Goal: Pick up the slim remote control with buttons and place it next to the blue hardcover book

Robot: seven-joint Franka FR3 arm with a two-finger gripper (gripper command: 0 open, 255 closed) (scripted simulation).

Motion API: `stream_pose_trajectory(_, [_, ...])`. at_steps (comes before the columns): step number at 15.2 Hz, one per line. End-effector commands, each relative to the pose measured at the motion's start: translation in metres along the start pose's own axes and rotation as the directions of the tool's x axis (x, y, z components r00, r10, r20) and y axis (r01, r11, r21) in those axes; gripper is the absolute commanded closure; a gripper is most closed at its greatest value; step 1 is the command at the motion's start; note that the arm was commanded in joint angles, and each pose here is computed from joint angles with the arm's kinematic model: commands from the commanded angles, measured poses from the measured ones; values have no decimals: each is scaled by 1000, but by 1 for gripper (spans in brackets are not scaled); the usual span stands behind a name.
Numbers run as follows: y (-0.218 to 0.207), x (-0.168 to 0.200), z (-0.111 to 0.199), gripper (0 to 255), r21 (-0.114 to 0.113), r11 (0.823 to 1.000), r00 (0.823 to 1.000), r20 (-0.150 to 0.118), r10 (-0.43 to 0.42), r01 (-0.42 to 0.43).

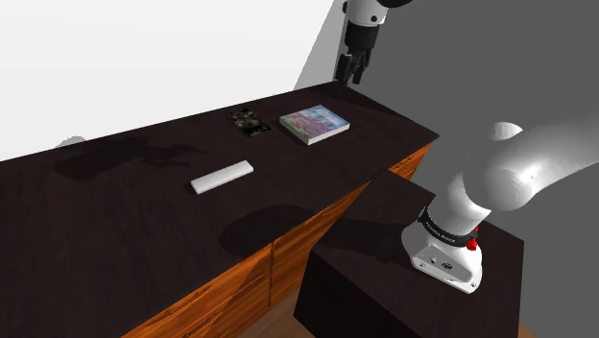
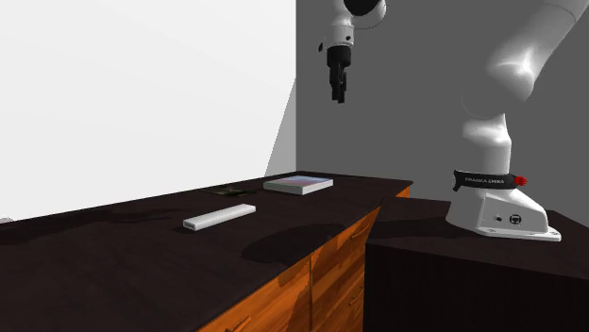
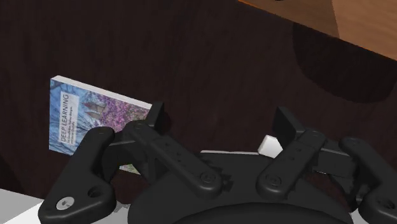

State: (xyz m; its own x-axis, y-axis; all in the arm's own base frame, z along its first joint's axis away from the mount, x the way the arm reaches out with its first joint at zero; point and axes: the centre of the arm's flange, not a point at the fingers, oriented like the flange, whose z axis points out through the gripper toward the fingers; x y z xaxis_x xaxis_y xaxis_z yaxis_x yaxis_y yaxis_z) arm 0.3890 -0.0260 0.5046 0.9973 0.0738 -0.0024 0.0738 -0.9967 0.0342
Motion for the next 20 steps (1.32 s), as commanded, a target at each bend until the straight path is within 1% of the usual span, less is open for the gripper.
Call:
stream_pose_trajectory(1, [-6, 20, 14, 0, 0, 998, 998, -3, -62, 62])
stream_pose_trajectory(5, [-19, 59, 46, 0, 1, 984, 984, -7, -179, 179])
stream_pose_trajectory(7, [-27, 78, 61, 0, 1, 971, 971, -9, -237, 237])
stream_pose_trajectory(10, [-41, 106, 85, 0, 1, 946, 946, -11, -323, 323])
stream_pose_trajectory(12, [-52, 124, 101, 0, 1, 926, 926, -13, -378, 378])
stream_pose_trajectory(15, [-70, 150, 125, 0, 1, 888, 888, -16, -459, 459])
stream_pose_trajectory(17, [-84, 166, 140, 0, 1, 860, 859, -18, -511, 511])
stream_pose_trajectory(20, [-106, 188, 164, 0, 0, 811, 811, -20, -585, 585])
